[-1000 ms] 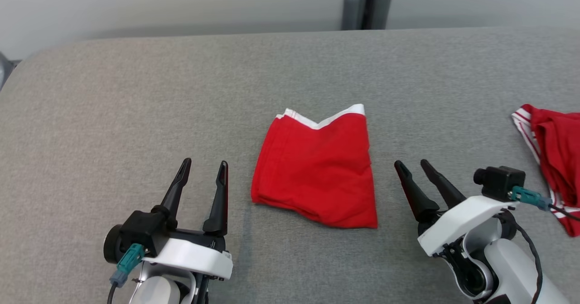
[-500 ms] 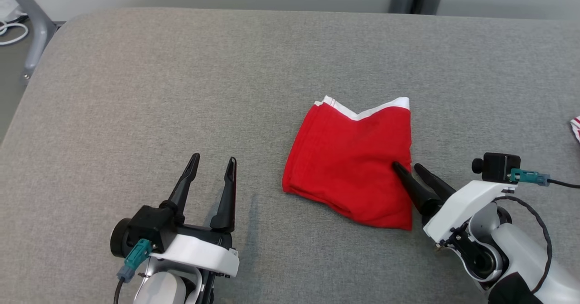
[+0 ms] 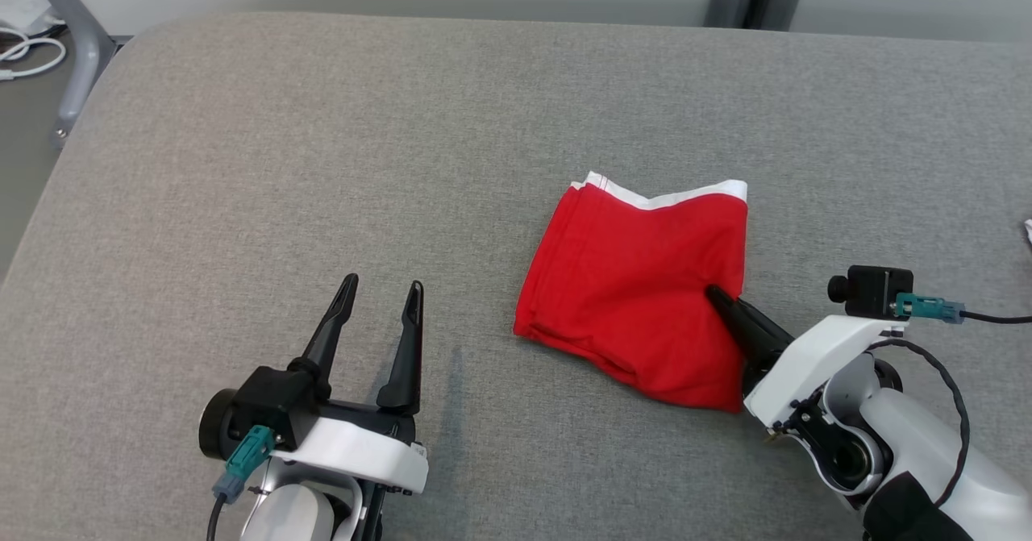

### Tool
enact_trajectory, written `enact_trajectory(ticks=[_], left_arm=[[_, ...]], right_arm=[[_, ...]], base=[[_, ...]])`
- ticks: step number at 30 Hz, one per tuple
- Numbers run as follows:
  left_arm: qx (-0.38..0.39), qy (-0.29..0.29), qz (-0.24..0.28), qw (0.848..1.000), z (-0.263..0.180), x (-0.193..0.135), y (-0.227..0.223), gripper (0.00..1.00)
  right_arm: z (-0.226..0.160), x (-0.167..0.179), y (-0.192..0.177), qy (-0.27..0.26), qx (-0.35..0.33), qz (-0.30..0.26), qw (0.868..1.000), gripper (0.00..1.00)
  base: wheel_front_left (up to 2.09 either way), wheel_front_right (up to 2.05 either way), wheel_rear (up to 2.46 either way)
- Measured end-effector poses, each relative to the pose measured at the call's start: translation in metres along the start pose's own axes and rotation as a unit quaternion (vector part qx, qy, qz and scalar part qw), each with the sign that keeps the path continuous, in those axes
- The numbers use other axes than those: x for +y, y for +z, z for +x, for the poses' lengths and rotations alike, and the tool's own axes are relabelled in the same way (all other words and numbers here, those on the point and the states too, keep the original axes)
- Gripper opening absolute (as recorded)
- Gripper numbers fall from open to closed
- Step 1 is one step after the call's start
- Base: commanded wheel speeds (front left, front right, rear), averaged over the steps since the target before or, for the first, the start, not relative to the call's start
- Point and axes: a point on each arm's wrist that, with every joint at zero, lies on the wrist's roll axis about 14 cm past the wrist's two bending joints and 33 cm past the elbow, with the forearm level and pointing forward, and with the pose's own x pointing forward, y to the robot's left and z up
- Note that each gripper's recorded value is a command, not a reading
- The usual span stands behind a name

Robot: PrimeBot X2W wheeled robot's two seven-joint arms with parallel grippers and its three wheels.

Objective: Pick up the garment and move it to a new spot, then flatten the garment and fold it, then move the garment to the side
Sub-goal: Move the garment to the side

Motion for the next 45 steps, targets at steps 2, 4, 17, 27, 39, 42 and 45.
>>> enact_trajectory(ticks=[2, 4, 17, 27, 39, 42, 45], left_arm=[[-0.001, -0.004, 0.0, 1.0, 0.001, -0.003, 0.001, 1.0], [-0.003, -0.009, -0.001, 1.0, 0.002, -0.006, 0.001, 1.0], [-0.011, -0.066, -0.016, 0.998, 0.012, -0.046, 0.006, 1.0], [-0.011, -0.125, -0.026, 0.992, 0.027, -0.086, 0.003, 1.0], [-0.001, -0.215, -0.032, 0.976, 0.055, -0.146, -0.013, 1.0], [0.004, -0.238, -0.037, 0.971, 0.063, -0.162, -0.021, 1.0], [0.01, -0.259, -0.041, 0.965, 0.072, -0.175, -0.031, 1.0]], right_arm=[[-0.004, -0.004, 0.0, -0.006, 0.0, 0.0, 1.0, 0.0], [-0.009, -0.009, 0.001, -0.014, -0.001, -0.002, 1.0, 0.0], [-0.065, -0.084, 0.006, -0.127, 0.064, -0.118, 0.983, 0.0], [-0.1, -0.098, 0.072, -0.133, 0.023, -0.324, 0.936, 0.0], [-0.153, -0.131, 0.136, -0.185, 0.036, -0.43, 0.883, 0.0], [-0.175, -0.15, 0.149, -0.217, 0.058, -0.443, 0.868, 0.0], [-0.197, -0.173, 0.159, -0.252, 0.08, -0.446, 0.855, 0.0]], base=[[0.0, 0.0, 0.0], [0.0, 0.0, 0.0], [0.0, 0.0, 0.0], [0.0, 0.0, 0.0], [0.0, 0.0, 0.0], [0.0, 0.0, 0.0], [0.0, 0.0, 0.0]])
